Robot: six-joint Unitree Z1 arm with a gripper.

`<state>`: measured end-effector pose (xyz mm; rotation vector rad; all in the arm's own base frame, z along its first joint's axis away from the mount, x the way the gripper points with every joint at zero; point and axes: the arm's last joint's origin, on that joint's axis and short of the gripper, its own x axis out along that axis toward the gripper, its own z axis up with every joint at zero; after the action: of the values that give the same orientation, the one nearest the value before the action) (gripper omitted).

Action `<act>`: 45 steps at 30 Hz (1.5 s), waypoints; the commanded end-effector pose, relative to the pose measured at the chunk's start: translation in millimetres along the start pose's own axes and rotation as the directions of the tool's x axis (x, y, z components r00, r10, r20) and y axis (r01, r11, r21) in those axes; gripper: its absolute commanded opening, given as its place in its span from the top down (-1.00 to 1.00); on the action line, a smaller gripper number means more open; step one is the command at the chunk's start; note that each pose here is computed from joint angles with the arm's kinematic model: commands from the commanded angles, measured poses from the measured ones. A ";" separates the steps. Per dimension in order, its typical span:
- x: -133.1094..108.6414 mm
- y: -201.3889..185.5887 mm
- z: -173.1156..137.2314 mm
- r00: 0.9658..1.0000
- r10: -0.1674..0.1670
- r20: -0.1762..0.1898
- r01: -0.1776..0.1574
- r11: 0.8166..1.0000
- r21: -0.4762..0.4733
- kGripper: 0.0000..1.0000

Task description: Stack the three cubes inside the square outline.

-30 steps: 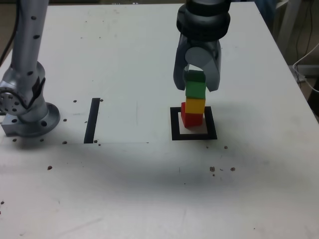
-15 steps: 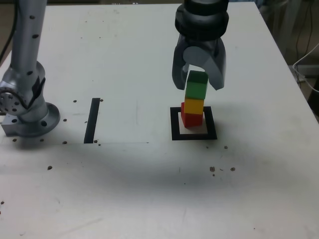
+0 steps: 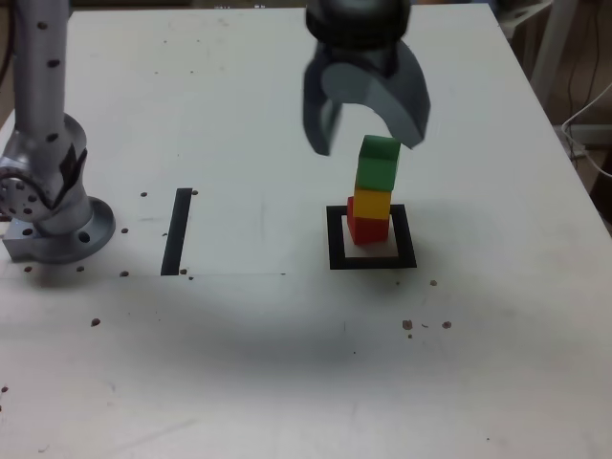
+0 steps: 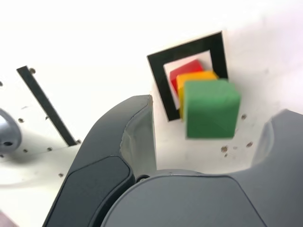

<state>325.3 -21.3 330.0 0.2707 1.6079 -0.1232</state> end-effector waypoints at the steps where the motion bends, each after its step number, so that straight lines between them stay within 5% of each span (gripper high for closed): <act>1: -6.6 -0.4 -6.6 1.000 -0.012 0.020 0.012 1.000 0.007 -0.99; 11: -21.4 -5.9 -32.3 0.996 -0.058 0.069 0.056 0.998 0.034 -0.99; 17: -10.4 -7.3 -77.7 0.997 -0.073 0.021 0.073 0.997 0.003 -0.99; 23: 11.8 -7.8 -121.9 0.994 -0.099 -0.039 0.097 0.994 -0.055 -0.99; 26: 25.7 -10.6 -140.4 0.991 -0.110 -0.081 0.103 0.991 -0.081 -0.99; 30: 49.2 -17.7 -161.2 0.982 -0.132 -0.138 0.116 0.986 -0.120 -0.99; 37: 79.5 -30.8 -180.6 0.973 -0.161 -0.166 0.133 0.977 -0.166 -1.00; 45: 84.3 -49.2 -198.3 0.979 -0.132 -0.158 0.101 0.977 -0.188 -1.00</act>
<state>120.8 -11.2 252.6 0.0464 1.7992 -0.0456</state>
